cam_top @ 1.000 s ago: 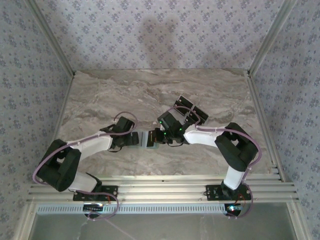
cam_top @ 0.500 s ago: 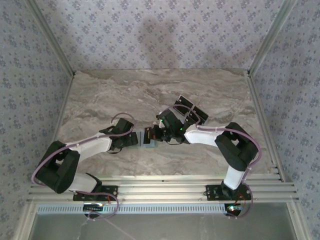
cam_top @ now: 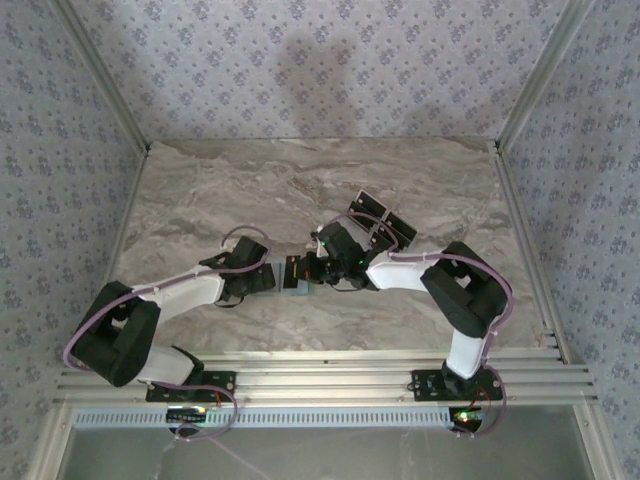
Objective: Put the credit cards into the card holder
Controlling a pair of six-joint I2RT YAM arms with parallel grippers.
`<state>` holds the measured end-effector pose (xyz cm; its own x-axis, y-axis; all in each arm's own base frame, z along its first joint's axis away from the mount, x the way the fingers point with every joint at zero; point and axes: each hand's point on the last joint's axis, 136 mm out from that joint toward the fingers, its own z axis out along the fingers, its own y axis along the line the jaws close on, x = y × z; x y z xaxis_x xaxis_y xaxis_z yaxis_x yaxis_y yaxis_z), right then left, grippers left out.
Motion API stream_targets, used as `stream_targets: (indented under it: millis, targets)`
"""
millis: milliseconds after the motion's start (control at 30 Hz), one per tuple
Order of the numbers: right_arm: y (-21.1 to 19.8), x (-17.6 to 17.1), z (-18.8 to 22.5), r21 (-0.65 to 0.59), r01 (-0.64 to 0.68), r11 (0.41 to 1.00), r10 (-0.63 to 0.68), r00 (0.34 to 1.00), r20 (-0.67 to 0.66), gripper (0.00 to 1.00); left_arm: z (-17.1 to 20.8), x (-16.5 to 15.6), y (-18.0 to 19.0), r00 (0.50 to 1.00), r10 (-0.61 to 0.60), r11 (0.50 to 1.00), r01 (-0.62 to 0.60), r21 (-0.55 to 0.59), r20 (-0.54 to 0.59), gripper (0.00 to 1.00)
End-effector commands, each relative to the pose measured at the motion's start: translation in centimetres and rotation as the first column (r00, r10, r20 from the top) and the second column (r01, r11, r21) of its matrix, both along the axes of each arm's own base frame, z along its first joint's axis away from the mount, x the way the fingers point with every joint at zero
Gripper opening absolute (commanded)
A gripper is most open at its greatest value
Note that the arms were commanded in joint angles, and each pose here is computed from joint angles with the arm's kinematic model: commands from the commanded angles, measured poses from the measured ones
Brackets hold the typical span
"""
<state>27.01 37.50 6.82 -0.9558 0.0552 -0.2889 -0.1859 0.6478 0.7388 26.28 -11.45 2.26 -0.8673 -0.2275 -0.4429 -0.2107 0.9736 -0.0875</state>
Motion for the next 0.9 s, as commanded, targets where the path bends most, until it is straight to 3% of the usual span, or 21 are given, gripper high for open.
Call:
stream_targets:
  millis: [0, 867]
  targets:
    - [0.3, 0.1, -0.3, 0.010, -0.009, 1.000, 0.009, 1.000, 0.015, 0.00, -1.9, -2.4, 2.5, 0.994, 0.026, 0.992, -0.012, 0.126, -0.105, 1.00]
    - [0.7, 0.0, -1.5, 0.043, -0.012, 0.999, 0.012, 1.000, -0.015, 0.00, -1.8, -2.5, 2.7, 0.994, 0.033, 0.991, -0.019, 0.133, -0.105, 1.00]
